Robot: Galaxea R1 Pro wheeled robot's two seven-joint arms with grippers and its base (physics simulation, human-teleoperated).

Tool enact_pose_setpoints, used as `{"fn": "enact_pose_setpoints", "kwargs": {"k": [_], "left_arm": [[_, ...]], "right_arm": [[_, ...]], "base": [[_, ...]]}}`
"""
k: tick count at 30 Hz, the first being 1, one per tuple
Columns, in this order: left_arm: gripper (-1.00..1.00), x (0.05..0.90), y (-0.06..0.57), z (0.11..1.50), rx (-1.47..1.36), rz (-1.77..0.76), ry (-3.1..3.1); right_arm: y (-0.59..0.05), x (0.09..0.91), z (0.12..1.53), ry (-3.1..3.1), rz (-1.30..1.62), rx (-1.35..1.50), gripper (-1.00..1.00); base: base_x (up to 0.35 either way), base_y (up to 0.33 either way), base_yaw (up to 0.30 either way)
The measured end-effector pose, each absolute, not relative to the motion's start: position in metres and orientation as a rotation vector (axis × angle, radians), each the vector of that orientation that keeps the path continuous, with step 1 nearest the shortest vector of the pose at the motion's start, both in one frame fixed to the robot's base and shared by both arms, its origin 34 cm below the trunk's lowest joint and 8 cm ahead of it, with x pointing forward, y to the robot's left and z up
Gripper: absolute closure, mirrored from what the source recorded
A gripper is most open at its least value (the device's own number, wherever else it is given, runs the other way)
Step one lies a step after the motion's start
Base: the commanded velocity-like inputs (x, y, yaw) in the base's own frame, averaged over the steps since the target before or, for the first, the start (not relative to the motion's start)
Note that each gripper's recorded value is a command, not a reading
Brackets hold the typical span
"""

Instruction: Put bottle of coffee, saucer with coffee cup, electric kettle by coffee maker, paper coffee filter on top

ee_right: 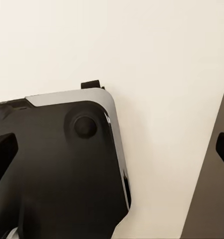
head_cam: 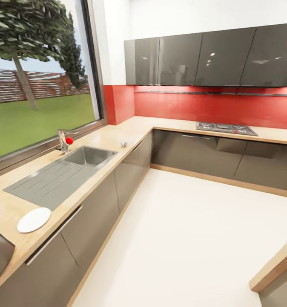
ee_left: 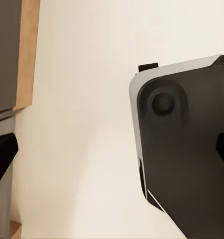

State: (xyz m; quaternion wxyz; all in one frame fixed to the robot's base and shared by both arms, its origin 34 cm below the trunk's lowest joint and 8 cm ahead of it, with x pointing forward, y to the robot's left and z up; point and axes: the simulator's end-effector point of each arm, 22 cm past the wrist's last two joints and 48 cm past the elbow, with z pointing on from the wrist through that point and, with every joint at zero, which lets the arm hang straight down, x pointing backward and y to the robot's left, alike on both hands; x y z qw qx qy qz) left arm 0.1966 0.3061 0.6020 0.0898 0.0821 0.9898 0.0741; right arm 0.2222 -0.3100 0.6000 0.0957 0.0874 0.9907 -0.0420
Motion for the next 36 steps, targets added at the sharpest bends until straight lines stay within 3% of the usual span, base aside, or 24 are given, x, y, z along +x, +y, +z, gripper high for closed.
{"fn": "enact_pose_setpoints", "kwargs": {"k": [24,36], "left_arm": [[-1.0,0.1979,0.3049,0.602,0.24,0.218,2.941],[-1.0,0.2002,0.3045,0.6023,0.237,0.216,2.935]], "right_arm": [[-0.3104,0.2225,0.6,2.935,-0.127,0.261,-1.0],[-0.3104,0.2236,0.6004,2.931,-0.126,0.261,-1.0]], "base": [[0.325,-0.084,-0.002],[0.338,-0.001,-0.227]]}}
